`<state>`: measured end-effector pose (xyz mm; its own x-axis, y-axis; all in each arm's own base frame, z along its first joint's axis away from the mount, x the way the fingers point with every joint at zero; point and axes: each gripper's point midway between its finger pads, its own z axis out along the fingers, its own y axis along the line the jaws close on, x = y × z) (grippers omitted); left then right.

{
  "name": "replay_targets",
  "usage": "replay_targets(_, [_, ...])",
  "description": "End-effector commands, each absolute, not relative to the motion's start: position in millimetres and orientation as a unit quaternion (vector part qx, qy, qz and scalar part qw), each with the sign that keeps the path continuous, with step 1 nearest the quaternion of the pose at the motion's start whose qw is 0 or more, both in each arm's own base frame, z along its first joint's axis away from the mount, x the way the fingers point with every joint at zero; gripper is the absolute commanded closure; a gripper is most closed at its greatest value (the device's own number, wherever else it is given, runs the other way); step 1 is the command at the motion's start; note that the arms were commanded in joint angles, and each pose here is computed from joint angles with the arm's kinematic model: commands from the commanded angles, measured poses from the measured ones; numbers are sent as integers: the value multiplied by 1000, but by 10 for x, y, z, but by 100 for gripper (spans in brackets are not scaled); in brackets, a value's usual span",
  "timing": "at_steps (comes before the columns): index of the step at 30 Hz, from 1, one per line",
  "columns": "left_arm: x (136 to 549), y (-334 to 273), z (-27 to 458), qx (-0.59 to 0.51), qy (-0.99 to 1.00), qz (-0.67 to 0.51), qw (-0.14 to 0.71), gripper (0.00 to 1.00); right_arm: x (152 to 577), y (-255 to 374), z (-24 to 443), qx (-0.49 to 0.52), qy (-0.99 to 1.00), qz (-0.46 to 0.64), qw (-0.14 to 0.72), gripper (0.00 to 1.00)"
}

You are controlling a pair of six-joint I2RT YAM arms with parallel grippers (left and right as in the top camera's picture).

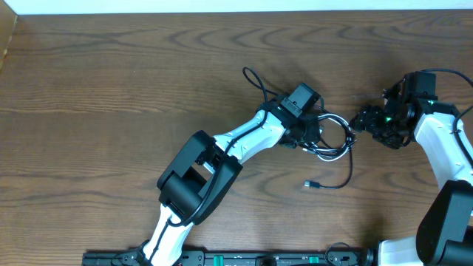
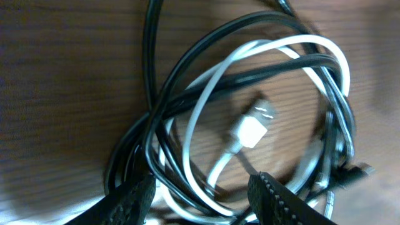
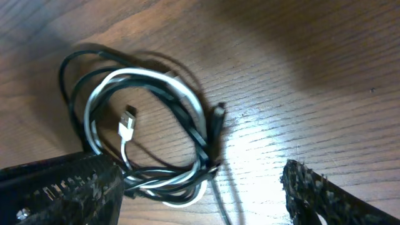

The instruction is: Untangle cables

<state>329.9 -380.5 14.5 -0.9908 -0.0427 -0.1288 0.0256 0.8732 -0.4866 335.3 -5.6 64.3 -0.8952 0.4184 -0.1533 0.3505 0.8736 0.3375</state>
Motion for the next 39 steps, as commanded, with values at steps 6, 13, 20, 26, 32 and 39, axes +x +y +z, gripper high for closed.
replay_targets(6, [3587, -3045, -91, 118, 978, -22, 169, 45, 3397, -88, 688, 197, 962, 148, 121, 23])
replay_targets(13, [3584, -3038, 390, 201, 961, -20, 189, 49, 3408, -86, 691, 196, 962, 148, 123, 23])
replay_targets(20, [3534, -2912, 894, 164, 965, -56, 197, 49, 3409, -87, 691, 196, 961, 148, 123, 24])
replay_targets(26, [3488, -2625, 604, 46, 987, -51, 142, 48, 3401, -85, 688, 196, 962, 148, 122, 24])
replay_targets(32, [3455, -2581, 236, 18, 993, -31, 108, 44, 3394, -72, 681, 195, 962, 148, 120, 24])
replay_targets(39, [3372, -2567, 11, 20, 997, -22, 77, 44, 3392, -16, 678, 183, 964, 149, 119, 24])
